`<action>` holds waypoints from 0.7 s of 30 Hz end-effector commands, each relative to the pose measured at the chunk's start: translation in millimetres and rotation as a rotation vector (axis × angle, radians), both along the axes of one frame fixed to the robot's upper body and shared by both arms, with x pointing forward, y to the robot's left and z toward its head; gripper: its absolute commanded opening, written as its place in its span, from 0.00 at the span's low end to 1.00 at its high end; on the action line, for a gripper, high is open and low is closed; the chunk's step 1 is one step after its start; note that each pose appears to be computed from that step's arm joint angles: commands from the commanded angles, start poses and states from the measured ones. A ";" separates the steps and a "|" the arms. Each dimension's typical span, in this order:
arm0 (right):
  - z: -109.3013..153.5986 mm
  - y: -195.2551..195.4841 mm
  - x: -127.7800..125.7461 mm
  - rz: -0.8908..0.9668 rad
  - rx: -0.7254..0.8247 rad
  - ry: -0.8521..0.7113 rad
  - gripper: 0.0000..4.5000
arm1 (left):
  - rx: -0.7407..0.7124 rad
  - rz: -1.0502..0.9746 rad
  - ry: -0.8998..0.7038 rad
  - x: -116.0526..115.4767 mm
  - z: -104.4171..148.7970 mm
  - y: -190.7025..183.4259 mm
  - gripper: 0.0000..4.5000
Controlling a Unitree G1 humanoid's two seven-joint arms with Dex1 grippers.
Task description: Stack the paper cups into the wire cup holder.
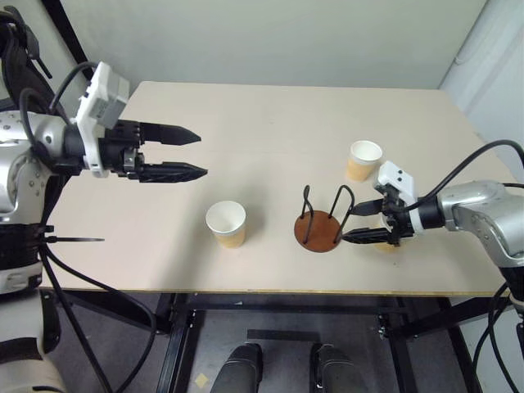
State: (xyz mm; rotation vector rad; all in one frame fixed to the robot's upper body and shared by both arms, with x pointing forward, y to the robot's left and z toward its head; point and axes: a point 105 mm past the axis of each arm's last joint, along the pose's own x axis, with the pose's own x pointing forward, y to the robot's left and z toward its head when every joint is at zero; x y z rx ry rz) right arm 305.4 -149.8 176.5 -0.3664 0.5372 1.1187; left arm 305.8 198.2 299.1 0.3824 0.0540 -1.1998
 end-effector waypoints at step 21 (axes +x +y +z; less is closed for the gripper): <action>19.7 41.5 29.1 -0.043 0.108 -0.111 0.01 | 0.018 0.015 -0.061 -5.0 10.5 6.9 0.87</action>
